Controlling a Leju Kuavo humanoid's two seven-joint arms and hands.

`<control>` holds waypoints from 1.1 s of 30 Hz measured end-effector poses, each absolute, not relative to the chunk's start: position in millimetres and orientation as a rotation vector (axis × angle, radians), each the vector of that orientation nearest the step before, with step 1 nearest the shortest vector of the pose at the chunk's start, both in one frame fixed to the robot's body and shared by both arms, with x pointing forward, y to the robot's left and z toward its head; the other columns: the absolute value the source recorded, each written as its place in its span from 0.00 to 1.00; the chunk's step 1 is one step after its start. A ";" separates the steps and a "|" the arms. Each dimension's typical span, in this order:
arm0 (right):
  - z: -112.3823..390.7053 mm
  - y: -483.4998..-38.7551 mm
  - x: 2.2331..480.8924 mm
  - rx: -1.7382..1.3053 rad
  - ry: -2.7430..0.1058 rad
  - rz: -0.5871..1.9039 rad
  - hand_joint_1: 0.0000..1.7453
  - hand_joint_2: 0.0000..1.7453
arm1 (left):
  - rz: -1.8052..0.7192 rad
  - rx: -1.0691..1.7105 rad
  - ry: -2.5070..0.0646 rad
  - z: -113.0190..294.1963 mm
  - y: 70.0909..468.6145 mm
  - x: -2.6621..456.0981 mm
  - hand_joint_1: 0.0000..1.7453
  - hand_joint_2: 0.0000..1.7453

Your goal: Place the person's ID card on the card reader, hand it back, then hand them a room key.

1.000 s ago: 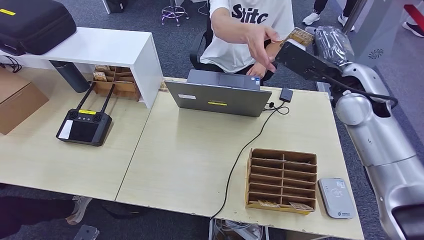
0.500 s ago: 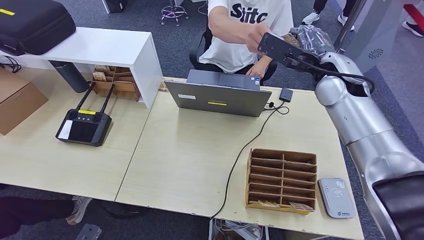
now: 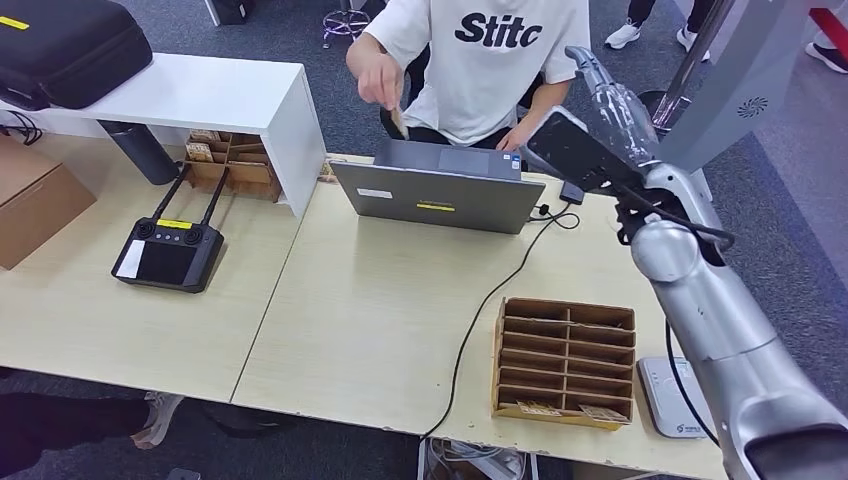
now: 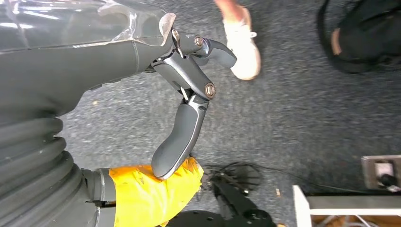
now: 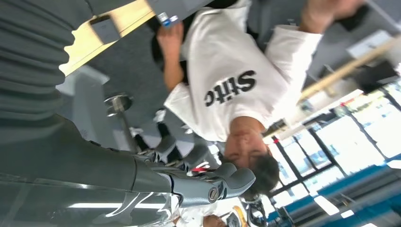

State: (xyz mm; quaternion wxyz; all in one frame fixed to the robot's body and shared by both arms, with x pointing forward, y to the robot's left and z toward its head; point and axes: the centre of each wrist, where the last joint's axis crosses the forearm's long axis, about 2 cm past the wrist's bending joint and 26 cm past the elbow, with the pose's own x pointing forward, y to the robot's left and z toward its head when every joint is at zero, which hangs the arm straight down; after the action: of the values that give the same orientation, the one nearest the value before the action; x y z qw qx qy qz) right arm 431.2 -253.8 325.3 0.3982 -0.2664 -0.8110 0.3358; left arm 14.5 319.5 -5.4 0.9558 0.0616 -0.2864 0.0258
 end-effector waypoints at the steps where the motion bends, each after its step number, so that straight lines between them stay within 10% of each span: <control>1: 320.1 -258.2 423.7 -0.651 -2.086 0.817 0.00 1.00 | 0.056 0.126 -0.569 -6.0 319.0 12.2 0.00 1.00; 33: 210.4 -349.8 232.0 -0.170 -2.254 0.278 0.00 1.00 | 0.130 0.073 -0.376 -28.0 288.2 -11.8 0.00 1.00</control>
State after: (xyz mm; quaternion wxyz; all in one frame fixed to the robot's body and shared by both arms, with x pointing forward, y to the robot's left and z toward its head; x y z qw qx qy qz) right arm 232.0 -349.8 210.4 0.4189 -0.0679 -0.8987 0.1107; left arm -11.8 288.2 -28.0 0.9796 0.0364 -0.1866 0.0647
